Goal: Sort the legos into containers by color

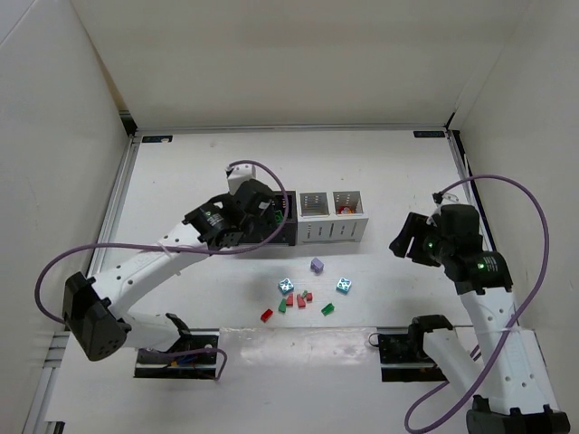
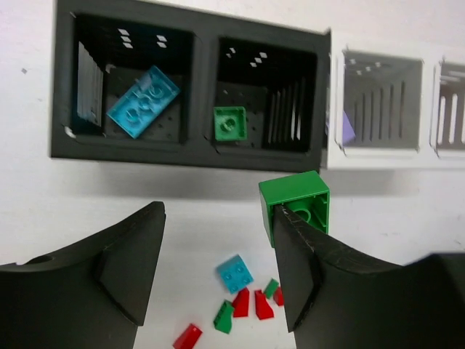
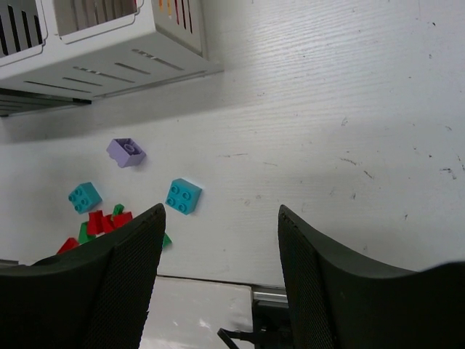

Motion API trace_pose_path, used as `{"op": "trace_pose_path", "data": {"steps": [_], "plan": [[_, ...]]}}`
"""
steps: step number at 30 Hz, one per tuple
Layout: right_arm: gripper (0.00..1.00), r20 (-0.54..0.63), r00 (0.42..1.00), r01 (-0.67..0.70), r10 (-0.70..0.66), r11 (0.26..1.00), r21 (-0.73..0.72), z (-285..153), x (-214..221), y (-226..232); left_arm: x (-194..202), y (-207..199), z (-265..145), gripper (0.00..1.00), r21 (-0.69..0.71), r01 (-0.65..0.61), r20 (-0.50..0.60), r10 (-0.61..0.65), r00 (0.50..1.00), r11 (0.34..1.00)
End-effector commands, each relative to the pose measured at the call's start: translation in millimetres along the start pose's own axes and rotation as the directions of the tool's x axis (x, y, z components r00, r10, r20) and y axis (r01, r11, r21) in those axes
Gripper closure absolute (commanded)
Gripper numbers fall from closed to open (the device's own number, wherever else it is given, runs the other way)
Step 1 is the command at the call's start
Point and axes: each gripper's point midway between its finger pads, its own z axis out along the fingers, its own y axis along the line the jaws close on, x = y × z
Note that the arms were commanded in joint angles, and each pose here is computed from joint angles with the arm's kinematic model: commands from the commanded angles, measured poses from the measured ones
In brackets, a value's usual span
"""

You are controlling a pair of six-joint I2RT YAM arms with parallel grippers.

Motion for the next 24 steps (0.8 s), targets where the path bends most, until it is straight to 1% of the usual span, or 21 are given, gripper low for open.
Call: {"op": "trace_pose_path", "data": {"steps": [1, 3, 5, 7, 8, 9, 10, 13, 14, 17, 18, 19, 20, 21, 23, 24], "plan": [[0.34, 0.038, 0.999, -0.002, 0.004, 0.999, -0.042, 5, -15, 9, -25, 2, -3, 0.29, 0.017, -0.01, 0.02, 0.01, 1.0, 1.0], [0.34, 0.034, 0.999, -0.005, 0.006, 0.999, -0.042, 8, -16, 10, -34, -1, 5, 0.31, 0.019, -0.004, 0.019, 0.004, 1.0, 1.0], [0.34, 0.042, 0.999, -0.009, 0.011, 0.999, -0.044, 10, -20, 12, -38, 3, 14, 0.31, 0.006, -0.023, 0.008, 0.023, 1.0, 1.0], [0.34, 0.043, 0.999, -0.016, 0.018, 0.999, -0.041, 11, -21, 12, -42, -3, 24, 0.32, 0.012, -0.056, -0.008, 0.056, 0.998, 0.998], [0.34, 0.042, 0.999, -0.015, 0.017, 0.999, -0.04, 13, -21, 12, -48, -4, 26, 0.32, 0.009, -0.051, -0.01, 0.051, 0.999, 0.999], [0.34, 0.041, 0.999, -0.02, 0.021, 0.999, -0.034, 13, -22, 11, -39, -1, 37, 0.32, -0.022, -0.075, -0.05, 0.074, 0.996, 0.997], [0.34, 0.041, 0.999, -0.026, 0.028, 0.999, -0.032, 13, -22, 10, -48, -6, 35, 0.32, -0.014, -0.074, -0.039, 0.073, 0.997, 0.997], [0.34, 0.046, 0.998, -0.033, 0.034, 0.999, -0.021, 14, -24, 8, -41, -2, 47, 0.32, -0.047, -0.101, -0.078, 0.097, 0.992, 0.994], [0.34, 0.043, 0.998, -0.033, 0.034, 0.999, -0.02, 15, -23, 7, -38, -1, 51, 0.34, -0.057, -0.108, -0.089, 0.102, 0.991, 0.993], [0.34, 0.043, 0.998, -0.042, 0.043, 0.999, -0.012, 15, -23, 5, -35, 7, 56, 0.34, -0.103, -0.119, -0.112, 0.107, 0.988, 0.988], [0.34, 0.045, 0.998, -0.046, 0.046, 0.999, -0.006, 15, -24, 2, -34, 10, 55, 0.33, -0.117, -0.126, -0.116, 0.113, 0.987, 0.985], [0.34, 0.04, 0.998, -0.046, 0.046, 0.999, -0.009, 16, -23, 3, -32, 14, 57, 0.29, -0.138, -0.127, -0.12, 0.111, 0.987, 0.982], [0.34, 0.046, 0.998, -0.048, 0.048, 0.999, -0.005, 15, -24, 1, -30, 17, 58, 0.23, -0.149, -0.135, -0.13, 0.116, 0.985, 0.98], [0.34, 0.044, 0.998, -0.048, 0.048, 0.999, -0.006, 15, -24, 1, -27, 19, 57, 0.18, -0.156, -0.147, -0.14, 0.125, 0.982, 0.977], [0.34, 0.044, 0.998, -0.05, 0.05, 0.999, -0.004, 17, -25, 0, -21, 22, 56, 0.14, -0.159, -0.153, -0.158, 0.128, 0.979, 0.975], [0.34, 0.043, 0.998, -0.049, 0.05, 0.999, -0.007, 17, -24, 0, -20, 22, 55, 0.09, -0.158, -0.156, -0.159, 0.131, 0.978, 0.975]]}}
